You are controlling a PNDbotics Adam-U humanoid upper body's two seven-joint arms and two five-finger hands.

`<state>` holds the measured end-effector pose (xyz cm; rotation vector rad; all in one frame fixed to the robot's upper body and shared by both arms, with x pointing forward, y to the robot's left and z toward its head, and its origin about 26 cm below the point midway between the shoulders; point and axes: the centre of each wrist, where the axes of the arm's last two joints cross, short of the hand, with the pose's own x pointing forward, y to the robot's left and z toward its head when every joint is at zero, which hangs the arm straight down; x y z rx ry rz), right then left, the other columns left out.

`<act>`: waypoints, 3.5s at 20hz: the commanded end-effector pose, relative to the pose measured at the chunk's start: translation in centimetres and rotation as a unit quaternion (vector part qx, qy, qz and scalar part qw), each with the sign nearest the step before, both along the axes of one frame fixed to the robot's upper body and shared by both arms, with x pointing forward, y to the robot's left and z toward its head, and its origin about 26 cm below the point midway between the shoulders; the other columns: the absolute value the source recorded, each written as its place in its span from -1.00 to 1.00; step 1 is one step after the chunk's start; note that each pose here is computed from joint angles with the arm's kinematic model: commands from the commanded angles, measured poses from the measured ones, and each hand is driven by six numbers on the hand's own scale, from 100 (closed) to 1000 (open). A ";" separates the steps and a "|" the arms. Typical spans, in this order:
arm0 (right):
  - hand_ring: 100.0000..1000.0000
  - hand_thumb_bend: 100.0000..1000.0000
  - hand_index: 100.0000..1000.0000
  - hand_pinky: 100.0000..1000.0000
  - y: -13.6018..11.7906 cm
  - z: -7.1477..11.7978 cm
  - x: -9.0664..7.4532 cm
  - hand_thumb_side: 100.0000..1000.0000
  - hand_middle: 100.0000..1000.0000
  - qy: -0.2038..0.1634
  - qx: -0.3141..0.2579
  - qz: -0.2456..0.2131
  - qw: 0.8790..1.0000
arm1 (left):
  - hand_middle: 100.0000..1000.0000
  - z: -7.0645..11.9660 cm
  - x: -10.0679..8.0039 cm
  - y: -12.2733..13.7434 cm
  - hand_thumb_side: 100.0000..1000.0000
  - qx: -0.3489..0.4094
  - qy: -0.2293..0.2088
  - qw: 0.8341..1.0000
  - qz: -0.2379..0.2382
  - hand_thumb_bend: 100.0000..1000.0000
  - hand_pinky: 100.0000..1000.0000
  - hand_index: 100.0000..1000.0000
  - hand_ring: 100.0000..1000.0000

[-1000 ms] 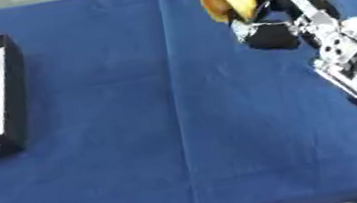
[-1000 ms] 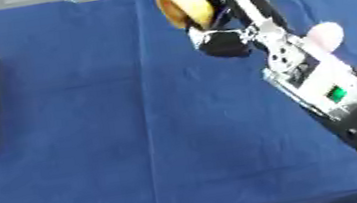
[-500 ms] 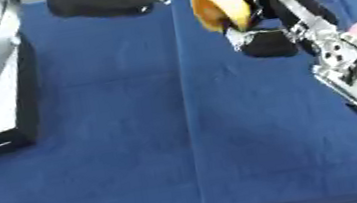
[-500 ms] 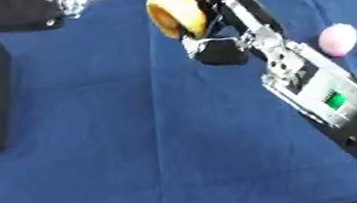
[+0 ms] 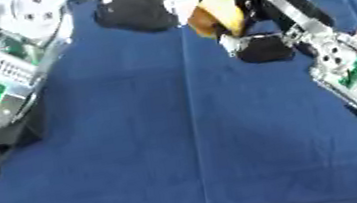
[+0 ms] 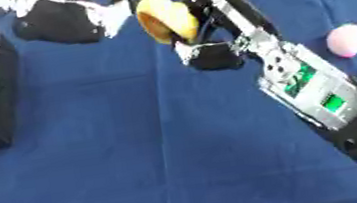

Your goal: Pick up the objects with one hand, pass them to the other hand, and then place them into the box on the other side of the table.

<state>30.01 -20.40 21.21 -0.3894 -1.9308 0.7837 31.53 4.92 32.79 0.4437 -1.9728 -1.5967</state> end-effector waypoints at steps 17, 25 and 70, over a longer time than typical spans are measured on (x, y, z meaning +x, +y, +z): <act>-0.05 -1.00 -0.24 -0.19 0.4 0.3 -0.4 -1.00 -0.30 -0.011 -0.027 0.024 0.999 | 0.48 0.0 0.6 0.4 0.21 0.117 -0.011 0.993 -0.017 -0.51 0.68 0.64 0.61; -0.05 -1.00 -0.24 -0.19 0.6 0.0 -0.5 -1.00 -0.30 -0.009 -0.041 0.042 0.998 | 0.48 -0.7 1.6 0.4 0.18 0.159 0.003 0.987 -0.016 -0.37 0.70 0.62 0.63; -0.09 -1.00 -0.28 -0.25 0.8 -0.1 -0.6 -1.00 -0.33 -0.022 -0.045 0.110 0.993 | 0.46 -3.6 3.7 -0.7 -0.27 0.190 -0.005 0.982 -0.002 -0.57 0.68 0.59 0.61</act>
